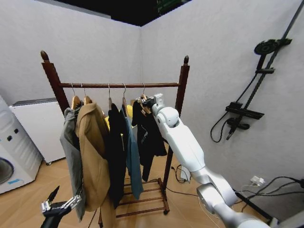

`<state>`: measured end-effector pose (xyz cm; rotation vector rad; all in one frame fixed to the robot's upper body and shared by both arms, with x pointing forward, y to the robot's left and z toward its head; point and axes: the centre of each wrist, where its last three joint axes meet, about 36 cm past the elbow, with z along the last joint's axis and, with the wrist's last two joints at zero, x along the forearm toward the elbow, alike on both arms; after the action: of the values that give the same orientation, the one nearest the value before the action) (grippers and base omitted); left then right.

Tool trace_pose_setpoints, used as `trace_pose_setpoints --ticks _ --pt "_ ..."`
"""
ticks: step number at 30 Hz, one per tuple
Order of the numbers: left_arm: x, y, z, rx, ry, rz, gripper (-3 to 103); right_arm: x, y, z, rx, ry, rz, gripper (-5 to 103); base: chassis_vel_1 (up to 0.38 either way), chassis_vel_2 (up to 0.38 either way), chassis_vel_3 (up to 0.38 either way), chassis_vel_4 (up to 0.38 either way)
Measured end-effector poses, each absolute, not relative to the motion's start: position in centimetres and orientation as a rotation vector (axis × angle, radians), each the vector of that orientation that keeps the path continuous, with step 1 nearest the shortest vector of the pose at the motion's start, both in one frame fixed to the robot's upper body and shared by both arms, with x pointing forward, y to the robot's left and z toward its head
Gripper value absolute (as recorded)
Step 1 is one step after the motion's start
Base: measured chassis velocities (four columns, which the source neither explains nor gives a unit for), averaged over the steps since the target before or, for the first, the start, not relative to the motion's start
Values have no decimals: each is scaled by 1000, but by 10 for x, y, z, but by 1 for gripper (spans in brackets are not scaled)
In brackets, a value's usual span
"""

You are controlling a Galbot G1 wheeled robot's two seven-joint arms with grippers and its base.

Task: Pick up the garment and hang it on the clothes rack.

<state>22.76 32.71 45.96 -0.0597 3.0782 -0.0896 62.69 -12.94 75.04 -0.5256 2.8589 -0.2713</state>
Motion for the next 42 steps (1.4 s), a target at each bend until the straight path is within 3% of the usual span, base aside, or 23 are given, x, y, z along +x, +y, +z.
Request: trace_pose_setpoints --ticks 6,9,14,16,17,19,34,42 --pt "228 327 460 -60 3078 -90 100 603 -137 743 -574 2818 -177 57 0 0 0 0" --pt "228 327 460 -60 3078 -90 100 593 -140 742 -583 2806 -151 62 0 0 0 0" --pt "228 327 460 -60 3078 -89 100 537 -164 719 -617 2797 -57 85 0 0 0 0" --pt "228 327 460 -60 3078 -90 100 525 -173 704 -604 2815 -45 85 0 0 0 0" --pt "228 327 460 -60 3078 -90 100 515 -182 689 -586 2837 -38 95 0 0 0 0" --pt "228 327 460 -60 3078 -90 100 499 -193 674 -551 2855 -34 99 0 0 0 0" --pt "228 327 460 -60 3078 -90 100 369 -247 525 -146 3014 -16 100 0 0 0 0" --pt "228 327 460 -60 3078 -90 100 345 -261 471 3 3044 -35 100 0 0 0 0"
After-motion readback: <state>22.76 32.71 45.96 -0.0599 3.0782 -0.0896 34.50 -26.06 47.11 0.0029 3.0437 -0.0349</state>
